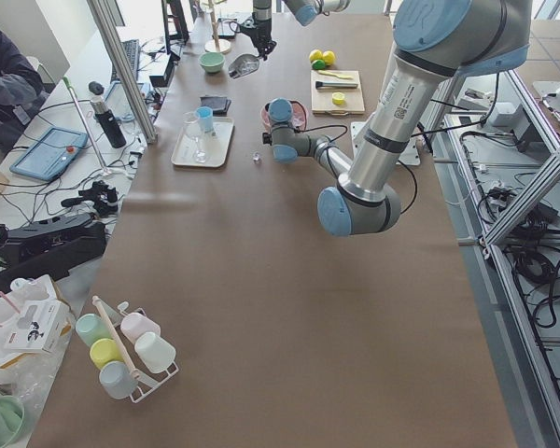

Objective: Put ice in cup with scoop
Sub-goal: 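Carry the ice-filled scoop with the right gripper toward the blue cup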

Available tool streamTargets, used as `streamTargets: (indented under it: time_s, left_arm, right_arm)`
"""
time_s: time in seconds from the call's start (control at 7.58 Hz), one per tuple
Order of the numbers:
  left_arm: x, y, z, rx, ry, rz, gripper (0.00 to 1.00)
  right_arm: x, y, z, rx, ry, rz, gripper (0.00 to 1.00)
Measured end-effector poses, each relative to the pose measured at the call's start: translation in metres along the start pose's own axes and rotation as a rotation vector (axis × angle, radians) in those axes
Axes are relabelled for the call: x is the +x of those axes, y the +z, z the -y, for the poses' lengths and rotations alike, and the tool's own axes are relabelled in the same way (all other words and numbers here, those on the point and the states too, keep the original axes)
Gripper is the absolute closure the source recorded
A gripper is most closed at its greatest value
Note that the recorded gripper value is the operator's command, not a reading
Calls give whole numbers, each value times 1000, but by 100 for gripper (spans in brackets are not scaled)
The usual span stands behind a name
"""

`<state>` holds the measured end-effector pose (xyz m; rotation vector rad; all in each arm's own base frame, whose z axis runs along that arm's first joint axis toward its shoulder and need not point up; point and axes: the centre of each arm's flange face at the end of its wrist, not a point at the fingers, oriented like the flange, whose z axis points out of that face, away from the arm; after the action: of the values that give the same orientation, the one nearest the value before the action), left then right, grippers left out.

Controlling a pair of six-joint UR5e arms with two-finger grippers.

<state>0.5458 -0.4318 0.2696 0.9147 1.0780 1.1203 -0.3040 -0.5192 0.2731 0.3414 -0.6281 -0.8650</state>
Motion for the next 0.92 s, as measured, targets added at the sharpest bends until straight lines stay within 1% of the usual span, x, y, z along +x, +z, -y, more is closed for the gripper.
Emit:
streamTargets:
  time_s: [0.13,0.4,0.66,0.92]
  left_arm:
    - [1,-1,0,-1,0,0,2]
    - [1,-2,1,-1,-1,0,2]
    - [1,-2,0,-2,-1,0,2]
    - [0,-2,0,-2,-1,-1,2]
  right_arm:
    - [16,2,19,-75,25,20,100]
    - [46,6,68,-191,64,43,100]
    - [68,12,123,-274,93,62,100]
    - [76,14,161,-318,102,74,100]
